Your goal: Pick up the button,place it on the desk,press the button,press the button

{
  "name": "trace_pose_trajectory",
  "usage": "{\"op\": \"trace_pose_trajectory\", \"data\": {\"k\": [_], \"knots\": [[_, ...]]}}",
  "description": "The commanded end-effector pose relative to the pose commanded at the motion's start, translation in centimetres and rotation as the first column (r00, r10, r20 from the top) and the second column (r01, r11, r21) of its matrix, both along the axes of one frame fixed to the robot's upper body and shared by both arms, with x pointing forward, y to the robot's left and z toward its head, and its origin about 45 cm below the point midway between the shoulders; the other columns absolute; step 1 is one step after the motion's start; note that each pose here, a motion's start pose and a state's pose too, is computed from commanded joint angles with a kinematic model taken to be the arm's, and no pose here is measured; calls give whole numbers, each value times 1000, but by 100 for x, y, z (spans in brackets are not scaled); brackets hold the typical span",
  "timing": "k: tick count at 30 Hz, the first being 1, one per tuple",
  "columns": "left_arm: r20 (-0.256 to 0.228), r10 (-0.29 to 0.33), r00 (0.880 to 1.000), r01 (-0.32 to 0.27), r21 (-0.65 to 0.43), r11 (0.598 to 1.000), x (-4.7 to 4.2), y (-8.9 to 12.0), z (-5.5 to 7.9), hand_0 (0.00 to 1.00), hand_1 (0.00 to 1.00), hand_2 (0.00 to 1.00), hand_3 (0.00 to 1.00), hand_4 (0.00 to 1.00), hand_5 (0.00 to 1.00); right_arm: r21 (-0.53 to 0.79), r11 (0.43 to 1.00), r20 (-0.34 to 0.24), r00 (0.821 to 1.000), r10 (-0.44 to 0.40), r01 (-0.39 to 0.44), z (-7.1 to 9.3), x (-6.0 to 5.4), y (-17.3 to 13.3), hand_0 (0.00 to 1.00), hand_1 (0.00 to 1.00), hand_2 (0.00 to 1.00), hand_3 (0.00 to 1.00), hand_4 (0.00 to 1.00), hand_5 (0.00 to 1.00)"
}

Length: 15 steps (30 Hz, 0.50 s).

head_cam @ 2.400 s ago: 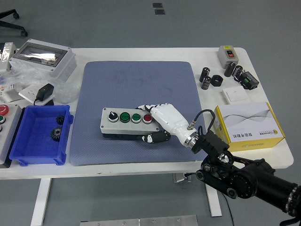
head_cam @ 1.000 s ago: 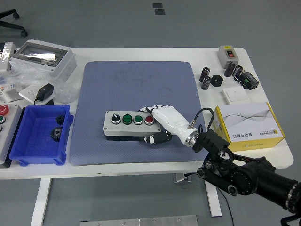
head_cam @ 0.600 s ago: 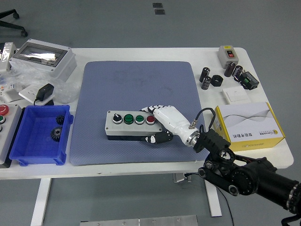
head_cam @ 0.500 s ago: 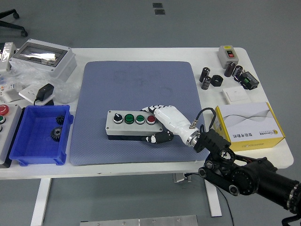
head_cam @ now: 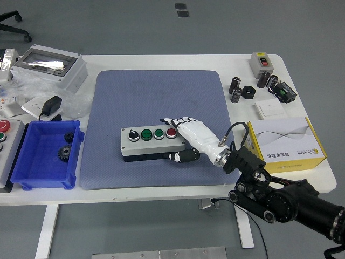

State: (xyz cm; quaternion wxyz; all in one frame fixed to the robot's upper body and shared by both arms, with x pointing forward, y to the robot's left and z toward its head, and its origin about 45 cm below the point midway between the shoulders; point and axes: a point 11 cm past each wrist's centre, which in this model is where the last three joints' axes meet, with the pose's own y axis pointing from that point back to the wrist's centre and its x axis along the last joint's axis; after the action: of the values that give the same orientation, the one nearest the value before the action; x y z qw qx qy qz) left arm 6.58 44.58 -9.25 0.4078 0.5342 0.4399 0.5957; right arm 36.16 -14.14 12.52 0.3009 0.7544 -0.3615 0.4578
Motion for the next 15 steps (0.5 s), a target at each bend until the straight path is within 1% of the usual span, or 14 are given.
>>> {"op": "trace_pose_trajectory", "data": {"k": [1,2,7,8,13,15], "knots": [[-1,0,1000,0,0,1000,-2,0,0,647,510,493,591,228,2,-1,1000,0,1000,0,0,1,0,-1,882,865,860,934,777,262],[-1,1,1000,-1,-1,1000,-3,-1,0,640,507,491,591,214,2,-2,1000,0,1000,0,0,2,0,-4,931,933,943,986,828,297],[1,0,1000,0,-7,1000,-2,-7,-2,640,507,491,591,214,2,-2,1000,-4,1000,-5,5,20,8,-46,931,933,943,986,828,297],[1,0,1000,0,-7,1000,-1,-7,-2,640,507,491,591,214,2,-2,1000,-4,1000,-5,5,25,10,-54,949,952,971,998,852,297],[3,-2,1000,2,-9,1000,1,-2,0,640,507,491,591,214,2,-8,1000,-8,1000,-5,5,67,30,-109,949,952,971,998,852,297],[4,-3,1000,3,-10,1000,1,2,1,634,506,490,592,204,2,-14,1000,-8,1000,-2,2,94,42,-129,955,955,976,998,860,315]]}}
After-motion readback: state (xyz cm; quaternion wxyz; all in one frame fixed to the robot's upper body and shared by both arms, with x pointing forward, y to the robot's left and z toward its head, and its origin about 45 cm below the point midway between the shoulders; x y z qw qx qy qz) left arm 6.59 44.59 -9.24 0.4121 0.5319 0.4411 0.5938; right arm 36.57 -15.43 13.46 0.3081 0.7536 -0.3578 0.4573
